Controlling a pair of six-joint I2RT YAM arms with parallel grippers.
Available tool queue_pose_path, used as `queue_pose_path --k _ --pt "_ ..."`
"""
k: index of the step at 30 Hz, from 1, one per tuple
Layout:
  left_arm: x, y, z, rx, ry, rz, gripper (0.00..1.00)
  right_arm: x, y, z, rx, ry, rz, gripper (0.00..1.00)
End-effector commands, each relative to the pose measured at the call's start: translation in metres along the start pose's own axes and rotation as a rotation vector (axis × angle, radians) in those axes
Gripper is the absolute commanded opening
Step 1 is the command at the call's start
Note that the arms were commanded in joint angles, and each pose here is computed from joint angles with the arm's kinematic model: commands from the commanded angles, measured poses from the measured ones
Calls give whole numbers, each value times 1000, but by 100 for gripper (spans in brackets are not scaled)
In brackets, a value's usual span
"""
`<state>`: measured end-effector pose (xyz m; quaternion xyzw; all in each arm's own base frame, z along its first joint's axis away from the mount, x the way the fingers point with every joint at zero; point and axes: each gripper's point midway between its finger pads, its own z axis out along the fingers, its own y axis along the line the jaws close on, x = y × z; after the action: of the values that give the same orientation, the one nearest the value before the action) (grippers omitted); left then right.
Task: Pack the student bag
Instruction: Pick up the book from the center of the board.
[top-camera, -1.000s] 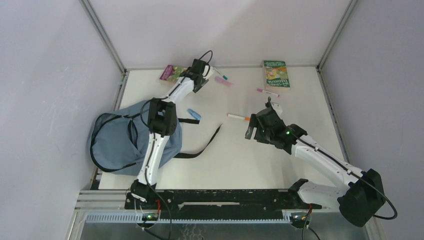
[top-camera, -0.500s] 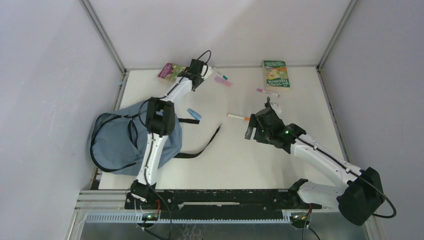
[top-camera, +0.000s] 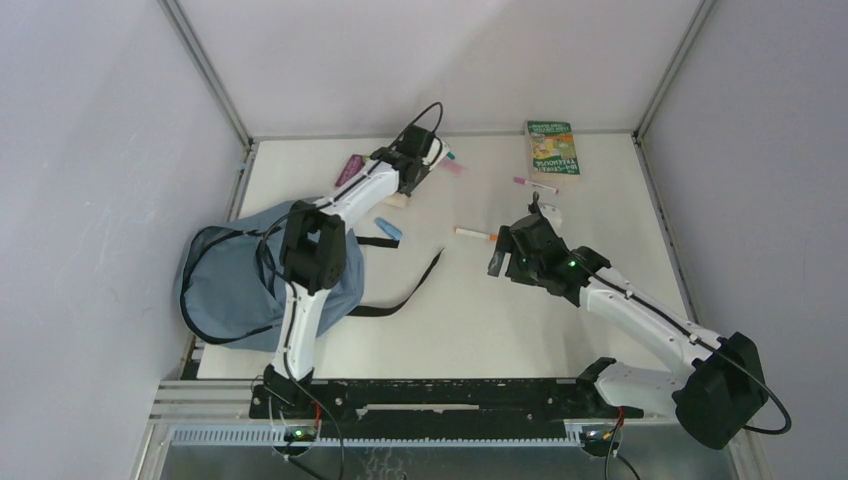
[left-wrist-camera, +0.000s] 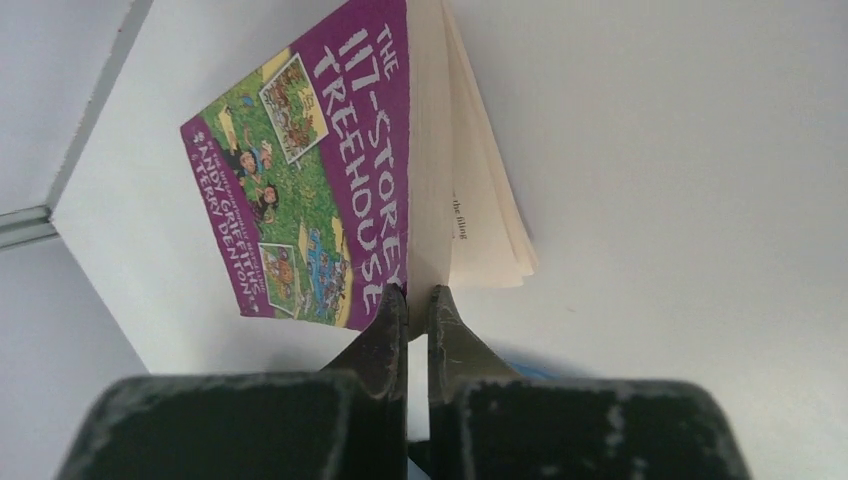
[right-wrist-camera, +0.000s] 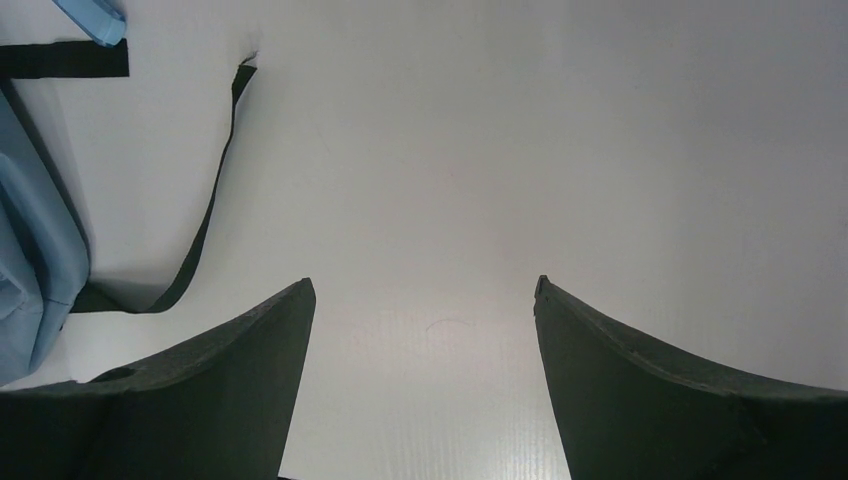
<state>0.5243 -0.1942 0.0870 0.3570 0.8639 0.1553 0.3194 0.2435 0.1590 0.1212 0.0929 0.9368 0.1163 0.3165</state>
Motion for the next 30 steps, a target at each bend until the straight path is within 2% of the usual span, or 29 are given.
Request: queue_pose_path --k 1,7,12,17,23,30 --pt "-34 -6 -70 33 -72 -176 0 -29 16 -8 -48 -90 18 89" --pt "-28 -39 -75 93 -17 -269 0 -37 6 -11 -18 -123 10 89" --pt "-30 -45 -89 129 -3 -394 0 -42 -7 -19 -8 -166 22 89" --pt "-46 -27 -114 96 -98 -470 0 -43 -17 -27 -46 -189 68 90" --pt "-67 21 -149 -34 -240 -451 0 -44 -27 -38 -72 -221 111 90" --pt "-75 35 -173 -43 -336 -364 0 -60 10 -39 -254 -243 156 89"
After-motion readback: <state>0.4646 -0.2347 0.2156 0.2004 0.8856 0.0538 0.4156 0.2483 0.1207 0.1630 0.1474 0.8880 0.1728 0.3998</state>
